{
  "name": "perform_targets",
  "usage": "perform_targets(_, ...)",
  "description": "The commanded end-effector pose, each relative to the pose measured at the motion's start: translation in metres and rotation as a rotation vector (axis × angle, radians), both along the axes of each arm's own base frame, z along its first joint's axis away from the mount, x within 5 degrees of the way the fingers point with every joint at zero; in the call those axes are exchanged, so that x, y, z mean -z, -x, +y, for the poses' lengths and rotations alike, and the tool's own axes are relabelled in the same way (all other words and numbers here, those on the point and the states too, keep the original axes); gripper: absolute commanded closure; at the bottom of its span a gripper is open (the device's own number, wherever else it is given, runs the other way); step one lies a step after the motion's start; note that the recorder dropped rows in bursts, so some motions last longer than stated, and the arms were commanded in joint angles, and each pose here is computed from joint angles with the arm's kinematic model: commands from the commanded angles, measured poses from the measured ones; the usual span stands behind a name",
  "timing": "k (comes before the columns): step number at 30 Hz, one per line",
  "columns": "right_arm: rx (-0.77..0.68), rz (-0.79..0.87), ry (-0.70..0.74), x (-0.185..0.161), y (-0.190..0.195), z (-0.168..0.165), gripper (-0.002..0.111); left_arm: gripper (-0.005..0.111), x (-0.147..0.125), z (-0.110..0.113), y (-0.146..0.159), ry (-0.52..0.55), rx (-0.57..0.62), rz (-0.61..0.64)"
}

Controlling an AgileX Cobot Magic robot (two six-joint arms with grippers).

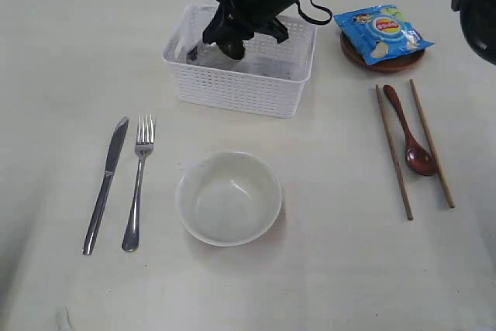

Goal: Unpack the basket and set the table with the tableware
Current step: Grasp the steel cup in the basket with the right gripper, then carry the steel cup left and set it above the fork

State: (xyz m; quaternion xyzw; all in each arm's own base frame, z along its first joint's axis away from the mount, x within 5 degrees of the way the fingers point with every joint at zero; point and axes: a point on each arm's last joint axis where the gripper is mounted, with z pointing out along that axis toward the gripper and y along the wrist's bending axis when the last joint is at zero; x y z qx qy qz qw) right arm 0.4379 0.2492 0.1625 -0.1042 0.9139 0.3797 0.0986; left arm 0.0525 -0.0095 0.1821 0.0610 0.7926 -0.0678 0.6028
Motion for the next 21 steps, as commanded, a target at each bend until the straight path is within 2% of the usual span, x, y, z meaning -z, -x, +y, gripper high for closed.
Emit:
perform_targets(1, -0.032, -0.084, 0.013, -0.017, -0.003, -0.004, 0.109, 0.107, 0.0, 0.0, 0.0, -0.002, 0.004, -0.011)
perform_targets(7, -0.172, -0.229, 0.08, -0.078, 0.004, -0.009, 0.109, 0.107, 0.0, 0.0, 0.0, -0.002, 0.004, -0.011)
perform_targets(14, -0.338, -0.384, 0.033, -0.153, 0.034, 0.005, 0.109, 0.107, 0.0, 0.0, 0.0, -0.002, 0.004, -0.011)
perform_targets(18, -0.447, -0.482, 0.048, -0.168, 0.056, 0.035, 0.109, 0.107, 0.0, 0.0, 0.0, -0.002, 0.004, -0.011)
perform_targets(21, -0.547, -0.565, 0.203, -0.163, 0.075, 0.061, 0.109, 0.107, 0.0, 0.0, 0.0, -0.002, 0.004, -0.011)
